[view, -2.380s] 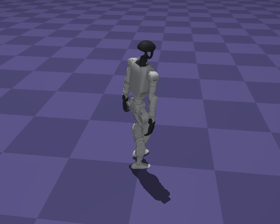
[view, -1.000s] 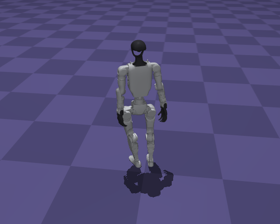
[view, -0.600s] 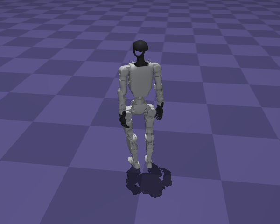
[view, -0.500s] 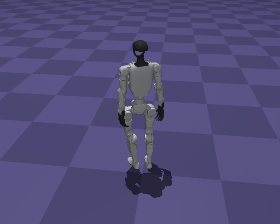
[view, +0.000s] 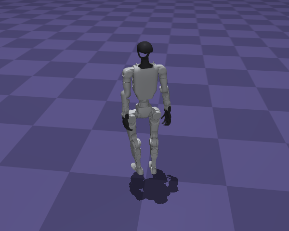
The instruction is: In place motions
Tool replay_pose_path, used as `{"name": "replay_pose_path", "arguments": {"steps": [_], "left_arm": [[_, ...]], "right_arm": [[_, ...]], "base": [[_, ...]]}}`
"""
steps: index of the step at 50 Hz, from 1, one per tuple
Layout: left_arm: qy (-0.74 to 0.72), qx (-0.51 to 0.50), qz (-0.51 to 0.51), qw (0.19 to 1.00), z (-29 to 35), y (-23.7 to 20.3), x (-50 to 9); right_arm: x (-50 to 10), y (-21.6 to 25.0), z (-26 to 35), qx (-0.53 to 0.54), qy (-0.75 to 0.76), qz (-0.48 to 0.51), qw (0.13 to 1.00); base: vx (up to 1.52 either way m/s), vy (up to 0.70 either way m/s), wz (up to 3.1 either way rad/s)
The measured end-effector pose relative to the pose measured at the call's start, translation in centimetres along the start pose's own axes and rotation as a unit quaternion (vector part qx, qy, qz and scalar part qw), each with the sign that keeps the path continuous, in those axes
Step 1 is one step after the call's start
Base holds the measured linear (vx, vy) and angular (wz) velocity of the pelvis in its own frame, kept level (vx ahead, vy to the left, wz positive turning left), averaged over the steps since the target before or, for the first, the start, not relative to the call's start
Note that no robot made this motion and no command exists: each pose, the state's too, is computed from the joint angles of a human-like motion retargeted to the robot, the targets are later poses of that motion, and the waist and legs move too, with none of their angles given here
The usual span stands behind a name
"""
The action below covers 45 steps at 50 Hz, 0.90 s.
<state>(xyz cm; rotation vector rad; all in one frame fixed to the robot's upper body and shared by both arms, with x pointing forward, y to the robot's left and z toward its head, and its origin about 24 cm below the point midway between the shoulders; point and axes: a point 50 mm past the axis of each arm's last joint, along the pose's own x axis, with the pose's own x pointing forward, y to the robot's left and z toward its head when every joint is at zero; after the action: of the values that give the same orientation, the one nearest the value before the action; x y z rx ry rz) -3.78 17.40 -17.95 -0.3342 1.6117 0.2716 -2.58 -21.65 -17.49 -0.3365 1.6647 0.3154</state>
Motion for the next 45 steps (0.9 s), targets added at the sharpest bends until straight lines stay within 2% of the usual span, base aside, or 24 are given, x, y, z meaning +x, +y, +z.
{"name": "replay_pose_path", "arguments": {"steps": [32,45], "left_arm": [[-0.004,0.003,-0.004,1.000,0.1,-0.1,0.0],[0.009,0.019,0.013,1.000,0.1,1.2,-0.2]], "right_arm": [[0.0,-0.1,0.8,-0.009,-0.015,0.001,1.000],[-0.1,-0.4,1.5,-0.012,-0.026,0.003,1.000]], "base": [[0.00,0.00,0.00],[-0.01,-0.02,-0.11]]}}
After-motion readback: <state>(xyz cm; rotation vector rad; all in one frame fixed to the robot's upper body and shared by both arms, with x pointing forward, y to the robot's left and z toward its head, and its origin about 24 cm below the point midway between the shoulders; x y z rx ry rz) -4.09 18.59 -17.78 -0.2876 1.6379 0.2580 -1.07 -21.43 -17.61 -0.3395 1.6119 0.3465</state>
